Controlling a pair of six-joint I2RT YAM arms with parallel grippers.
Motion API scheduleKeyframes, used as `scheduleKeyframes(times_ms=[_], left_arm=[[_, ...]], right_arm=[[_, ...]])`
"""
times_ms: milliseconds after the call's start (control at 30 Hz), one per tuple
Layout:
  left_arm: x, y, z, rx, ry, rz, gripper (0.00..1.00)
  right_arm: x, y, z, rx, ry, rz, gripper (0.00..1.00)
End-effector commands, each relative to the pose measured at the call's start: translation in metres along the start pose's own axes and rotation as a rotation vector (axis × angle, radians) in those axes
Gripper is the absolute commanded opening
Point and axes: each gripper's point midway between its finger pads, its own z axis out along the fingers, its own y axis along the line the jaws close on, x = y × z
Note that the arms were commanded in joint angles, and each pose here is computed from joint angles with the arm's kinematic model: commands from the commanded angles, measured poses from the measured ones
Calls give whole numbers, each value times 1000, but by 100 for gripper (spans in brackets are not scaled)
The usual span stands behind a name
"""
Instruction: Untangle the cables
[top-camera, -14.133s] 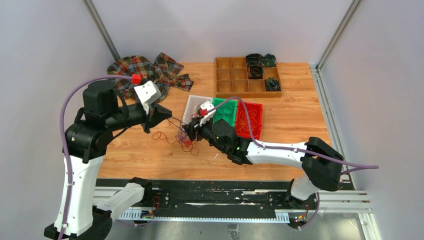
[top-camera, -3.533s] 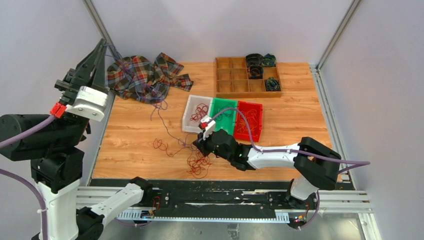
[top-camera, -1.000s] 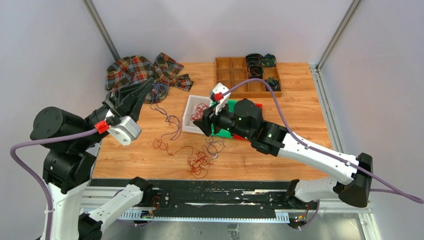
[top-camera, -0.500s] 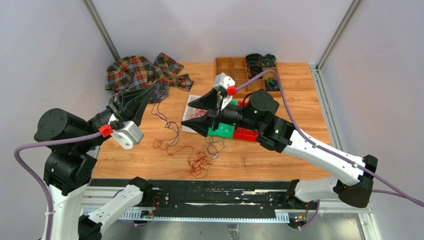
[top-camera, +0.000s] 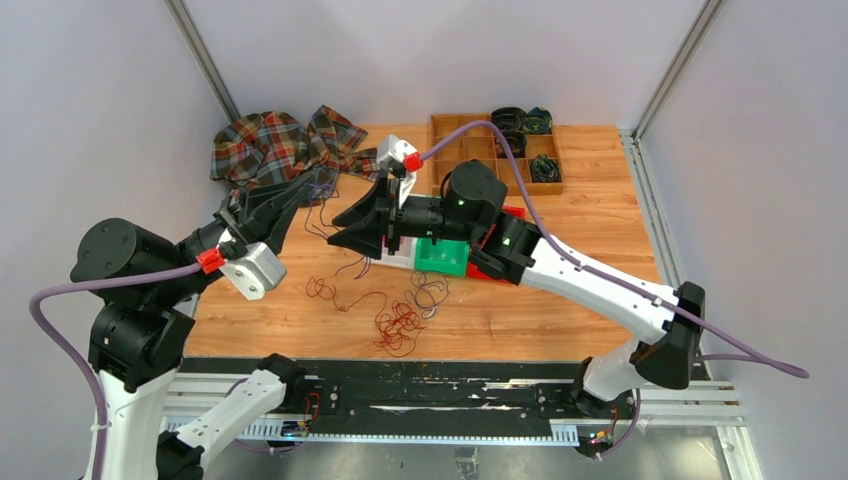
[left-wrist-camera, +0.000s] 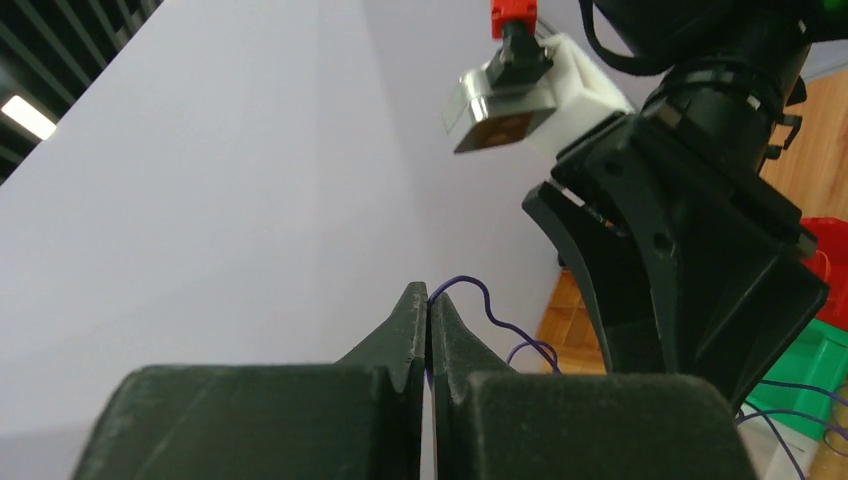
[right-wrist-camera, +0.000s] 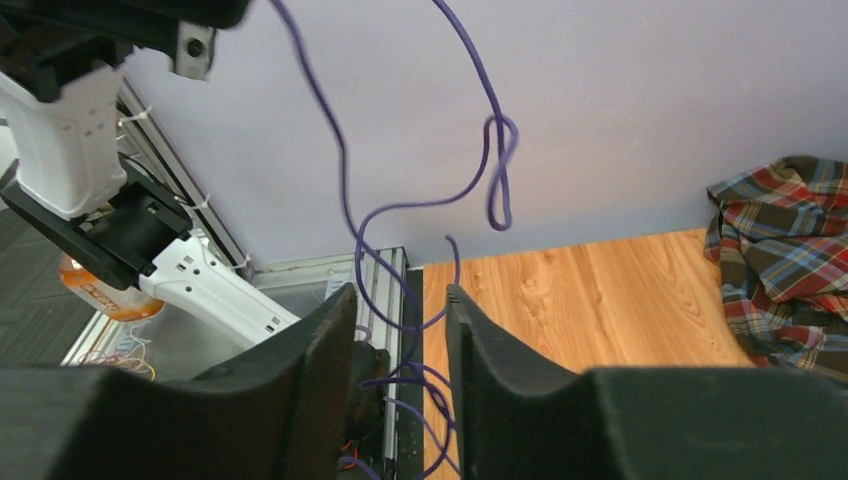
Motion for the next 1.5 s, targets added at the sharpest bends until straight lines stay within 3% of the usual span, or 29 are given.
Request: scheduleKeyframes(times_ms=[0, 400, 1067, 1233, 1400, 1467], left_arm=[[-7, -1, -3, 1, -23, -7, 0], [-14, 7, -2, -10, -37, -1, 0], [-35, 39, -3, -97, -68, 68, 1], [-42, 50, -5, -134, -82, 96, 0], [-40, 55, -3, -147, -68, 109, 0], [-38, 55, -3, -146, -61, 114, 0]], right_arm=[[-12, 5, 9, -39, -41, 37, 35], [39, -2, 26, -33, 8, 150, 12], [129, -7, 9, 49, 112, 278, 9], [149, -11, 0, 86, 136, 295, 10], [171, -18, -14, 136, 165, 286, 30], [174, -21, -20, 165, 164, 270, 34]])
